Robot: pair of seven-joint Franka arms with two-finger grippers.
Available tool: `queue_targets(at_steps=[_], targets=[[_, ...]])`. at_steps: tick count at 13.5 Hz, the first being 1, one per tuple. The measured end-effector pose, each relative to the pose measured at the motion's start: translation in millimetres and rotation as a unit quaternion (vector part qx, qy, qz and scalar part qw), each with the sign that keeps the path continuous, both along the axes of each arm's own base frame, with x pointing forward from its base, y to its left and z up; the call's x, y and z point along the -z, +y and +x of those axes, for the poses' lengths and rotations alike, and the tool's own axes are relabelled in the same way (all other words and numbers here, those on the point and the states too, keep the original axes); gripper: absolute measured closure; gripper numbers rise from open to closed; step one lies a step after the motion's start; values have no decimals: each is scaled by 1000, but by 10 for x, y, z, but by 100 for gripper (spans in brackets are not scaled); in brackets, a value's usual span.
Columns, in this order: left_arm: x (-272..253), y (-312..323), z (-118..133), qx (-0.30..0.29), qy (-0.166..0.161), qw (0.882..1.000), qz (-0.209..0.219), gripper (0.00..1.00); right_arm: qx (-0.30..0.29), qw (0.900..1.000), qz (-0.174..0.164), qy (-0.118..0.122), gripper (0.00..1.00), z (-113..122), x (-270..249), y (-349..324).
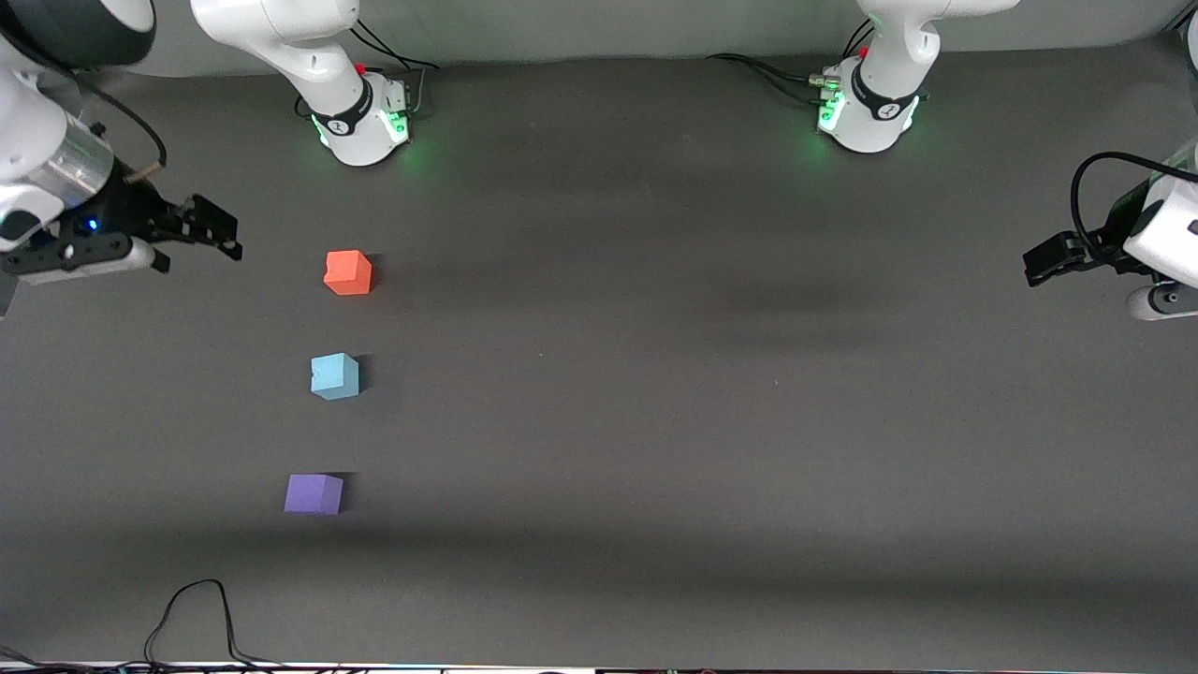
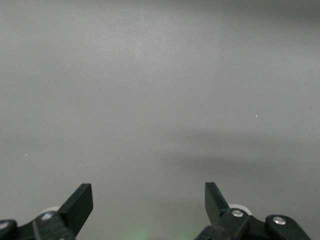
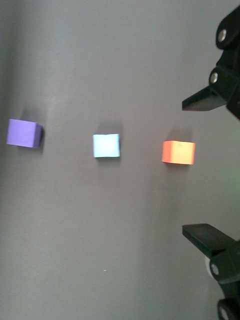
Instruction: Place blue block between orange and purple blocks
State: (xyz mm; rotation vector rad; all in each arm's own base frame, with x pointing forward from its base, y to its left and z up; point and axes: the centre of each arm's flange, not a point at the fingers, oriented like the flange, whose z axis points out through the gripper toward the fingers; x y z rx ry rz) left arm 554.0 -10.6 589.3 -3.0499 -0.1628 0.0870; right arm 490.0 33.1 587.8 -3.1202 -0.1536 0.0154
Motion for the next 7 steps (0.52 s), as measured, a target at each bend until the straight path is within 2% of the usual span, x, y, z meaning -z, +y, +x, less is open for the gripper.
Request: queue_targets(at_steps=[3,7], targets=[[-106,-63,9,6,-11,1000,0,0,10,1000,-3,-2,0,-68,-203,-77],[-191,-62,14,5,-19,1000,-1,0,26,1000,-4,3,0,-24,-148,-232]])
